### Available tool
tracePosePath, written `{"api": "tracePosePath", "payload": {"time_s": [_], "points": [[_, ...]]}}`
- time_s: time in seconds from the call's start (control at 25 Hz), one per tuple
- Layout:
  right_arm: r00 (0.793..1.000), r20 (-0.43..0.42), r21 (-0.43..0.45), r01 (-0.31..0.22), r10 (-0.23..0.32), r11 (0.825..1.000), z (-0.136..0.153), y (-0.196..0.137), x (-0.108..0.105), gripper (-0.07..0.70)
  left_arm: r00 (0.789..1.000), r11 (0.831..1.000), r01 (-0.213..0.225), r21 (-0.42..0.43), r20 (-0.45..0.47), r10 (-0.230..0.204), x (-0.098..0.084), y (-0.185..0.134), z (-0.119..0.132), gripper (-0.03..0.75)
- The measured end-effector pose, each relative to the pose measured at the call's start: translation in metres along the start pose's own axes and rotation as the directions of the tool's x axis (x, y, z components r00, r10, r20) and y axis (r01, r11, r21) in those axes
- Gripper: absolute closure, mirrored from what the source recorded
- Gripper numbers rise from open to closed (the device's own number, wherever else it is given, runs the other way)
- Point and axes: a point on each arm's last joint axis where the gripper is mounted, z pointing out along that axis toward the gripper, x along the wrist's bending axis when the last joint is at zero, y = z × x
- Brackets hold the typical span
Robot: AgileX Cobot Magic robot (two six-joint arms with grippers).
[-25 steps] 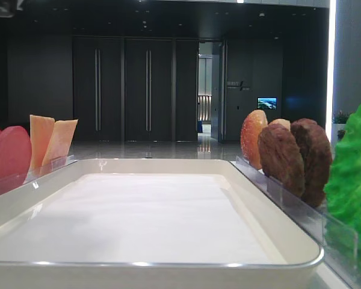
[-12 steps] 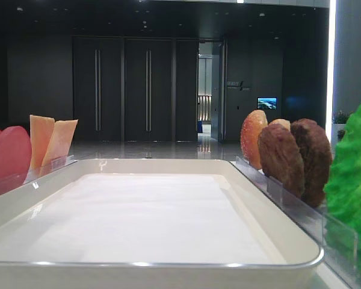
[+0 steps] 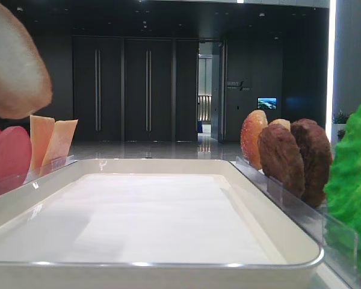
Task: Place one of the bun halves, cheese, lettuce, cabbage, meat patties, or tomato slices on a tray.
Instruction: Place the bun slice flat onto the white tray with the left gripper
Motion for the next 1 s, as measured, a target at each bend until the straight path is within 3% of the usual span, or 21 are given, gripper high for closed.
{"api": "tracePosePath", "payload": {"time_s": [0.2,0.48,1.0], "points": [[1.0,0.0,0.0,0.0,0.0,1.0,0.0,0.0,0.0,0.146,0.991,0.999,-0.044,0.006,0.124,0.043,-0.008,0.01,0.011,0.577],[1.0,0.0,0.0,0.0,0.0,1.0,0.0,0.0,0.0,0.146,0.959,0.996,-0.084,0.011,0.271,0.078,-0.022,0.028,0.047,0.577],[1.0,0.0,0.0,0.0,0.0,1.0,0.0,0.0,0.0,0.146,0.93,0.996,-0.061,0.073,0.366,0.03,-0.026,0.049,0.119,0.577]]}}
